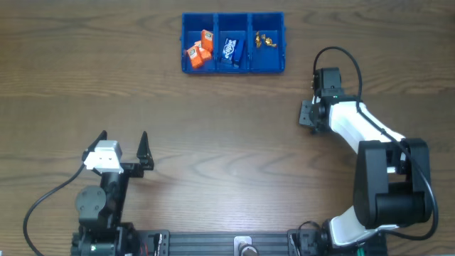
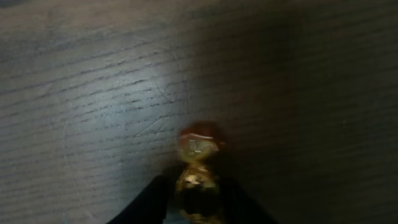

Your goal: Sort Candies Into Trays

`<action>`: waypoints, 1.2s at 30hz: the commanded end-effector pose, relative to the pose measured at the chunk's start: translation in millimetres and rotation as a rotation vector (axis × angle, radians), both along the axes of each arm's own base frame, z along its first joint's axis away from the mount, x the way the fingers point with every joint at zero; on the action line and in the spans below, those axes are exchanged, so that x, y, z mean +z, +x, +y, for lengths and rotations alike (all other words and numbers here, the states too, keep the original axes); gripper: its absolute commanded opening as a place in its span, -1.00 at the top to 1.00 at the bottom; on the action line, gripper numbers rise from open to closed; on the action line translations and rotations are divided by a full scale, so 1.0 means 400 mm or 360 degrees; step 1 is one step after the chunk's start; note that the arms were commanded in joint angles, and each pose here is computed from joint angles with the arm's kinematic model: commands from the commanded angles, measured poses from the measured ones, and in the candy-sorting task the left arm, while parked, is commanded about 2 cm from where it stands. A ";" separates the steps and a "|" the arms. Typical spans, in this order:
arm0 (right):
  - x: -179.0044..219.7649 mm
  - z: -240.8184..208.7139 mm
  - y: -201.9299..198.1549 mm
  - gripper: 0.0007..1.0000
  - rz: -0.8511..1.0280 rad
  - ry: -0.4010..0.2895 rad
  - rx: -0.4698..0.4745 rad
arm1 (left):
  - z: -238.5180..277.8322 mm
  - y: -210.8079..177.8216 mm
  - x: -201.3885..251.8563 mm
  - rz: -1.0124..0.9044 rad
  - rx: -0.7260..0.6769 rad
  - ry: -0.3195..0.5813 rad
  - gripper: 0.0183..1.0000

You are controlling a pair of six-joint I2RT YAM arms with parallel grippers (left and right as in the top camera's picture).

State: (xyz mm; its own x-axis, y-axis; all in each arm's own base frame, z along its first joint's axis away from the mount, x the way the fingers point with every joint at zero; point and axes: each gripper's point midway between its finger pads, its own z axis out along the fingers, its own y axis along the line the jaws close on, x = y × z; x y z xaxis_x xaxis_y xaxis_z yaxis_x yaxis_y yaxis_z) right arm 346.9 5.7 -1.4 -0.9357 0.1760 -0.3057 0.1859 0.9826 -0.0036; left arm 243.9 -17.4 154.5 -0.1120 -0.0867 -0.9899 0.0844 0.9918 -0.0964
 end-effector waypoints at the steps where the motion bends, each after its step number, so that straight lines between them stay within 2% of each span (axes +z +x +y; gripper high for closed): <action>1: -0.018 0.001 -0.009 0.55 0.0042 0.0012 -0.0006 | -0.007 -0.002 -0.041 0.0073 -0.0030 0.0009 -1.00; 4: 0.024 0.023 0.000 0.60 -0.0029 0.0043 -0.0006 | -0.007 -0.002 -0.041 0.0074 -0.0030 0.0009 -1.00; 6: 0.083 0.056 0.007 0.63 -0.0122 0.0083 0.0048 | -0.007 -0.002 -0.041 0.0074 -0.0030 0.0009 -1.00; 11: 0.382 0.227 0.083 0.64 -0.0584 0.0172 0.0322 | -0.007 -0.002 -0.041 0.0073 -0.0029 0.0009 -1.00; 14: 0.494 0.258 0.170 0.64 -0.0695 0.0105 0.0364 | -0.007 -0.002 -0.041 0.0073 -0.0030 0.0009 -1.00; 17: 0.578 0.278 0.316 0.63 -0.0769 0.0019 0.0357 | -0.007 -0.002 -0.041 0.0073 -0.0030 0.0009 -1.00; 20: 0.562 0.302 0.426 0.59 -0.0759 -0.0029 0.0420 | -0.007 -0.002 -0.041 0.0073 -0.0030 0.0009 -1.00; 23: 0.471 0.321 0.501 0.59 -0.0694 -0.0034 0.0427 | -0.007 -0.002 -0.041 0.0073 -0.0029 0.0009 -1.00; 28: 0.375 0.311 0.527 0.52 -0.0610 -0.0018 0.0391 | -0.007 -0.002 -0.041 0.0073 -0.0029 0.0009 -0.99; 29: 0.371 0.311 0.527 0.47 -0.0606 -0.0018 0.0392 | -0.007 -0.002 -0.041 0.0073 -0.0030 0.0009 -1.00; 30: 0.371 0.313 0.526 0.26 -0.0605 -0.0012 0.0395 | -0.007 -0.002 -0.041 0.0073 -0.0029 0.0009 -0.99; 31: 0.371 0.316 0.526 -0.16 -0.0606 -0.0003 0.0400 | -0.007 -0.002 -0.041 0.0073 -0.0030 0.0009 -1.00; 33: 0.371 0.321 0.526 -0.57 -0.0607 0.0014 0.0409 | -0.007 -0.002 -0.041 0.0073 -0.0030 0.0009 -1.00; 36: 0.415 0.317 0.505 -0.95 -0.0621 0.0010 0.0422 | -0.007 -0.002 -0.041 0.0073 -0.0030 0.0009 -1.00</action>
